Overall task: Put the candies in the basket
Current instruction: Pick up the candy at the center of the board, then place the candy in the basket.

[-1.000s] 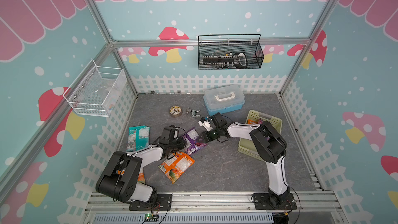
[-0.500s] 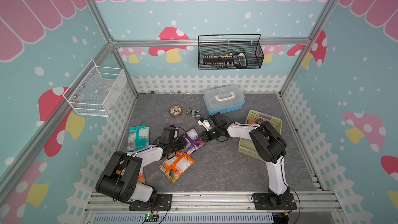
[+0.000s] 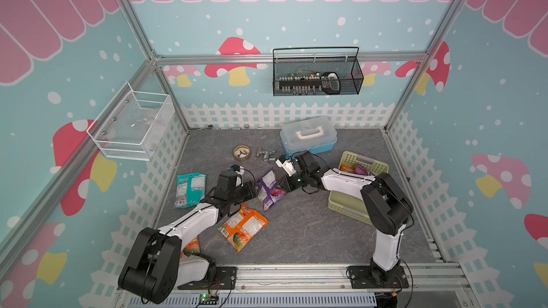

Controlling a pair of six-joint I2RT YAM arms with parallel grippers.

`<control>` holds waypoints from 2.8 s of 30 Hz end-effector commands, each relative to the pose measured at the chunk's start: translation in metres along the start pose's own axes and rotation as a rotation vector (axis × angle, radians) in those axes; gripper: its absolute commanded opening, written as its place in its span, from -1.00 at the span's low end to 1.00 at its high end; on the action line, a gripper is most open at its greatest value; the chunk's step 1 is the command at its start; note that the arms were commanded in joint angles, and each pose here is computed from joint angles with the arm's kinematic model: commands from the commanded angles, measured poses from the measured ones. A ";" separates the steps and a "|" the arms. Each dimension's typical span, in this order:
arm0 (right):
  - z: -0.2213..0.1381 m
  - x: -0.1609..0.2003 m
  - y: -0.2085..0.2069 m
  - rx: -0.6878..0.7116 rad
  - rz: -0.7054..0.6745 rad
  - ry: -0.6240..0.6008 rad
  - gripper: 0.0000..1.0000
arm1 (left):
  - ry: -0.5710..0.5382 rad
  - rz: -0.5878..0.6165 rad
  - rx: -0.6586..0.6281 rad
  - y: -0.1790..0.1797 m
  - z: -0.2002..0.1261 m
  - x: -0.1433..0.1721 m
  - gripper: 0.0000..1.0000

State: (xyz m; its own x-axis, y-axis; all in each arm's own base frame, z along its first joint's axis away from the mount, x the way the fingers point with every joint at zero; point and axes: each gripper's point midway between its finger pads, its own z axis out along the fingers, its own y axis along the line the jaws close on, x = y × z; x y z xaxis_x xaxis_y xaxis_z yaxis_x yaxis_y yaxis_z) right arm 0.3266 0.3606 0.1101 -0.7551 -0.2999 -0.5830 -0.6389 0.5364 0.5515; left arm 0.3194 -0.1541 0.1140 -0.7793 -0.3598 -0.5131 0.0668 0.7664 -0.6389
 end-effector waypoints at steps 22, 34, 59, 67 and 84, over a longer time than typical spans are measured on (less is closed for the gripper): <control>-0.257 -0.046 -0.055 0.506 0.073 -0.506 -1.00 | -0.036 0.218 0.080 -0.050 -0.048 -0.028 0.98; -0.321 -0.012 -0.126 0.680 0.221 -0.565 -1.00 | -0.035 0.218 0.081 -0.049 -0.048 -0.029 0.98; -0.273 0.068 -0.212 0.600 0.462 -0.511 -1.00 | -0.025 0.207 0.077 -0.046 -0.045 -0.028 0.98; -0.271 0.104 -0.236 0.719 0.562 -0.449 -0.56 | -0.018 0.202 0.077 -0.046 -0.043 -0.028 0.99; -0.293 0.111 -0.236 0.838 0.613 -0.452 -0.11 | -0.025 0.168 0.043 -0.037 -0.041 -0.028 0.98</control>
State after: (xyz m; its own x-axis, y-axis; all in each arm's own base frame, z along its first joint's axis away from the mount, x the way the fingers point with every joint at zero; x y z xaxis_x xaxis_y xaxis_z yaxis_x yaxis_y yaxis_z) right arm 0.3579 -0.0242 0.0889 -0.6724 0.4112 -0.6155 0.2111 0.9035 0.3730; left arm 0.3093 -0.1550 0.1742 -0.7409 -0.2257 -0.6326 0.2456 0.7856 -0.5679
